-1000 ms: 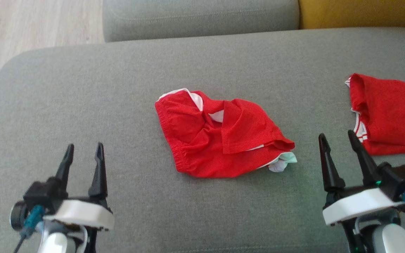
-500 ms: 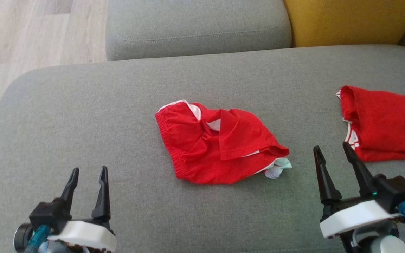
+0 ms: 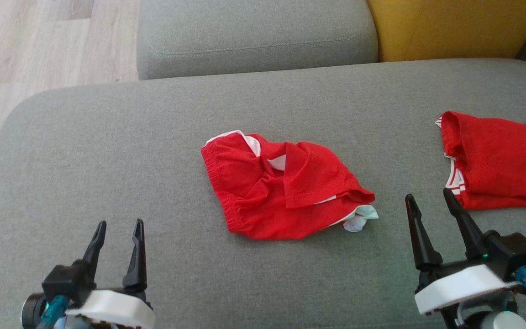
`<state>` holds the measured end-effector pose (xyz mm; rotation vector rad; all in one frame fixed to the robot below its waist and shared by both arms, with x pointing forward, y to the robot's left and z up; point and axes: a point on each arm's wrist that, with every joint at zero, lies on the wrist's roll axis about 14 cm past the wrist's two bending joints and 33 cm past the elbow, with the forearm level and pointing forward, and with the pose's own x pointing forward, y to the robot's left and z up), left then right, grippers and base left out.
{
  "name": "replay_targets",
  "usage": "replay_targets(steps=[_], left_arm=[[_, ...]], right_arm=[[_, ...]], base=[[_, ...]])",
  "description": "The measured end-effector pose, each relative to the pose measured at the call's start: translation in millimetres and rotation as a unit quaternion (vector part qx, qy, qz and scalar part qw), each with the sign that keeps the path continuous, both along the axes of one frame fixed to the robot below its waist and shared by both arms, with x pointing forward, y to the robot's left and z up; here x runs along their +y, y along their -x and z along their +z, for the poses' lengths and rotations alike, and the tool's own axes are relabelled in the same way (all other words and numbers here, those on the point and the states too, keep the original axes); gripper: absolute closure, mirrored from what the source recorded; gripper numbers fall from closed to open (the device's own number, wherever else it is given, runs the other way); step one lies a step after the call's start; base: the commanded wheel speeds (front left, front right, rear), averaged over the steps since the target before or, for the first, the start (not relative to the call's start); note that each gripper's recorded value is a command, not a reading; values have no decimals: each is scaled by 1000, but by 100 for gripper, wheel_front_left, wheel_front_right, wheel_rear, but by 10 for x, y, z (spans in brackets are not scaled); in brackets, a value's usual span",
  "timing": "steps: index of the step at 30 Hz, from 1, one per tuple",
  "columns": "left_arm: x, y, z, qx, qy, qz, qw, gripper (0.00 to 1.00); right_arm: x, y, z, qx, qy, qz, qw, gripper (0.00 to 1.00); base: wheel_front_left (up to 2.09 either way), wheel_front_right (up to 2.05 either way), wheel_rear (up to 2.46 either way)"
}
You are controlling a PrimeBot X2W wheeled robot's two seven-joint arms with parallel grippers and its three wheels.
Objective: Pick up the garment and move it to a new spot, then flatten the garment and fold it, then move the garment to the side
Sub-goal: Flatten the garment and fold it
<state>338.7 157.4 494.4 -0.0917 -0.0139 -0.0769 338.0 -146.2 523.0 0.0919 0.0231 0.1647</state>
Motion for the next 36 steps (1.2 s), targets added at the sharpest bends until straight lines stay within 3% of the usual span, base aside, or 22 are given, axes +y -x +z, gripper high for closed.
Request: replay_targets(steps=[13, 19, 29, 36], left_arm=[[23, 14, -12, 2, 2, 5, 1000, 0], [24, 26, -37, 7, 4, 7, 1000, 0], [130, -157, -19, 1, 8, 23, 1000, 0], [154, -224, -130, 17, 16, 31, 999, 0]], right_arm=[[48, -20, -24, 5, 2, 8, 1000, 0], [359, -24, -316, 56, 14, 58, 997, 0], [1132, -293, -732, 96, 69, 202, 972, 0], [1358, -406, -1112, 131, 138, 257, 948, 0]], base=[[0, 0, 0], [0, 0, 0], [0, 0, 0], [0, 0, 0]])
